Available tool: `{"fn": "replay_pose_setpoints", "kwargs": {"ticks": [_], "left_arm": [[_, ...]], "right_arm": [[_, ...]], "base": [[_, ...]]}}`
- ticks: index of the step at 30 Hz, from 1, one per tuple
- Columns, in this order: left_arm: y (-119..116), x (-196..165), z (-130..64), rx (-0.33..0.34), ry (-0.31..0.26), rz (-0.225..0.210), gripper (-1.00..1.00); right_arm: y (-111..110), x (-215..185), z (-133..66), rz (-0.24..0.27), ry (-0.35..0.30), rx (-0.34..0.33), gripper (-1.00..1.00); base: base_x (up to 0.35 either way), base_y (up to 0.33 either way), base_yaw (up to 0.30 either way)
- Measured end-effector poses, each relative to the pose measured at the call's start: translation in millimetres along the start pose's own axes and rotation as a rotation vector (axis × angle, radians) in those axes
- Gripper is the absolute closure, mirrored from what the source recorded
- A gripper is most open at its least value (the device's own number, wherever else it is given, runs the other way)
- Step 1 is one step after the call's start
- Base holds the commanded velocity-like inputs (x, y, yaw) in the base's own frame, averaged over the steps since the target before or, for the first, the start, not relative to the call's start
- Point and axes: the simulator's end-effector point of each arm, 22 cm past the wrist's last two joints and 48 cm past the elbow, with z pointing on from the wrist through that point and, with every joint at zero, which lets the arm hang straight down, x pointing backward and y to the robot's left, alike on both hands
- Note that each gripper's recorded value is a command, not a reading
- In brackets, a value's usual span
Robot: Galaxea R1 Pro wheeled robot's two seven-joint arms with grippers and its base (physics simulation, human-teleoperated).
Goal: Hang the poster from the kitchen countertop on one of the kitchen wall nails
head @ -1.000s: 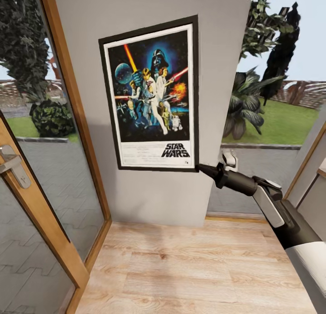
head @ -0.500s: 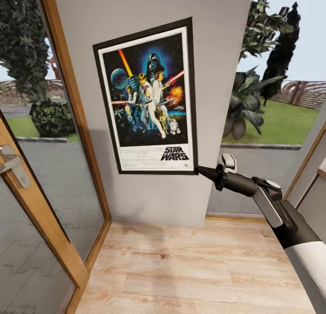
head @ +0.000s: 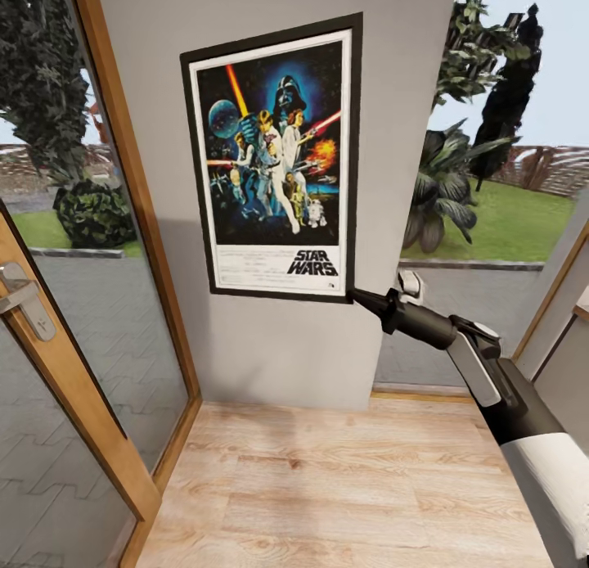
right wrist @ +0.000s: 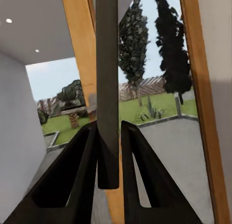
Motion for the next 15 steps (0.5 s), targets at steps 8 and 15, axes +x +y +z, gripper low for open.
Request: {"fn": "replay_pose_setpoints", "kwargs": {"ticks": [8,15], "left_arm": [[0,0,0.0,0.0,0.0,0.0,-1.0],[0,0,0.0,0.0,0.0,0.0,-1.0]], "right_arm": [[-8,-13,14.1,0.002,-0.052,0.038,1.0],[-5,-20,23.2,-0.001,-0.069,0.029,1.0]], "base": [[0.0,0.0,0.0],[0.0,0.0,0.0]]}}
